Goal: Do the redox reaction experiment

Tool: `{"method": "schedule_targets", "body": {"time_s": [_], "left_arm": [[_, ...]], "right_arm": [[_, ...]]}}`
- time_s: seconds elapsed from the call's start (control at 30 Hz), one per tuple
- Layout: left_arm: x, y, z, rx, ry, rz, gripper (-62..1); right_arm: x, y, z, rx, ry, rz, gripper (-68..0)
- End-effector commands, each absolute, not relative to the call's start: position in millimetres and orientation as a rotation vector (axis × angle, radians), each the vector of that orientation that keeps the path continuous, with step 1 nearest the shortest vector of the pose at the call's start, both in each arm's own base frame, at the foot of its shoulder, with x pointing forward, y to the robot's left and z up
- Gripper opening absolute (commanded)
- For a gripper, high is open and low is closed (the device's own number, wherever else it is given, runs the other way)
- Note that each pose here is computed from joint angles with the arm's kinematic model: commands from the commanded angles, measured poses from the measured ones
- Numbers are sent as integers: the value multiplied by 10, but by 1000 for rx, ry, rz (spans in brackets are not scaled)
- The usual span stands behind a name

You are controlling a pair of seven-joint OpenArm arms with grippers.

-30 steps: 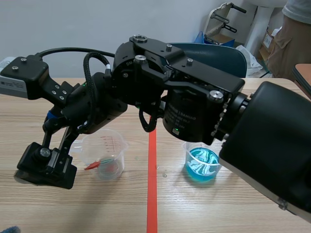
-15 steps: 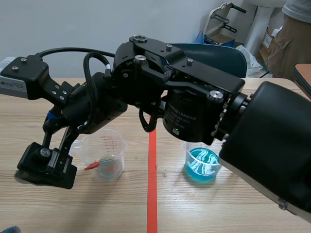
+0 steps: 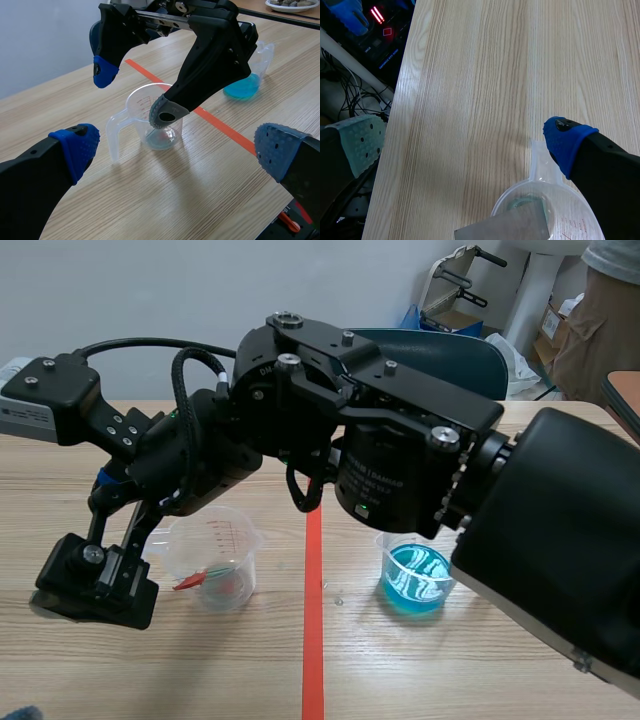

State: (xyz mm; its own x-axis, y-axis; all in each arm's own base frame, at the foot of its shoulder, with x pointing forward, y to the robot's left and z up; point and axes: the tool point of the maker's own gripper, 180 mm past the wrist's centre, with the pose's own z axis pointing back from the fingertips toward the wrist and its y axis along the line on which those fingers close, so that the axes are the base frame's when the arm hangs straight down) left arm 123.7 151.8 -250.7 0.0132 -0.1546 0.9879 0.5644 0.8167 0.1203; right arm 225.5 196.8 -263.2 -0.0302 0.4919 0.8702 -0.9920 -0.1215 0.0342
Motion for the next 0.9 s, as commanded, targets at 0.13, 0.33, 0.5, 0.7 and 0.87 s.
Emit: {"method": "schedule_targets", "body": {"time_s": [0.13, 0.33, 0.5, 0.7, 0.87], "left_arm": [[1258, 1468, -2419, -368, -1496, -567, 14], [1258, 1468, -2419, -368, -1496, -567, 14], [1258, 1468, -2419, -368, -1496, -567, 14], [1258, 1468, -2419, -368, -1496, -567, 14], [1258, 1468, -2419, -368, -1496, -567, 14]], "right_arm": [[2291, 1990, -2537, 906, -791, 1519, 4], [2293, 1988, -2541, 904, -791, 1520, 4], [2293, 1988, -2541, 904, -791, 1520, 4], [2293, 1988, -2541, 904, -791, 1520, 4], [2293, 1988, -2541, 904, -791, 1520, 4]]}}
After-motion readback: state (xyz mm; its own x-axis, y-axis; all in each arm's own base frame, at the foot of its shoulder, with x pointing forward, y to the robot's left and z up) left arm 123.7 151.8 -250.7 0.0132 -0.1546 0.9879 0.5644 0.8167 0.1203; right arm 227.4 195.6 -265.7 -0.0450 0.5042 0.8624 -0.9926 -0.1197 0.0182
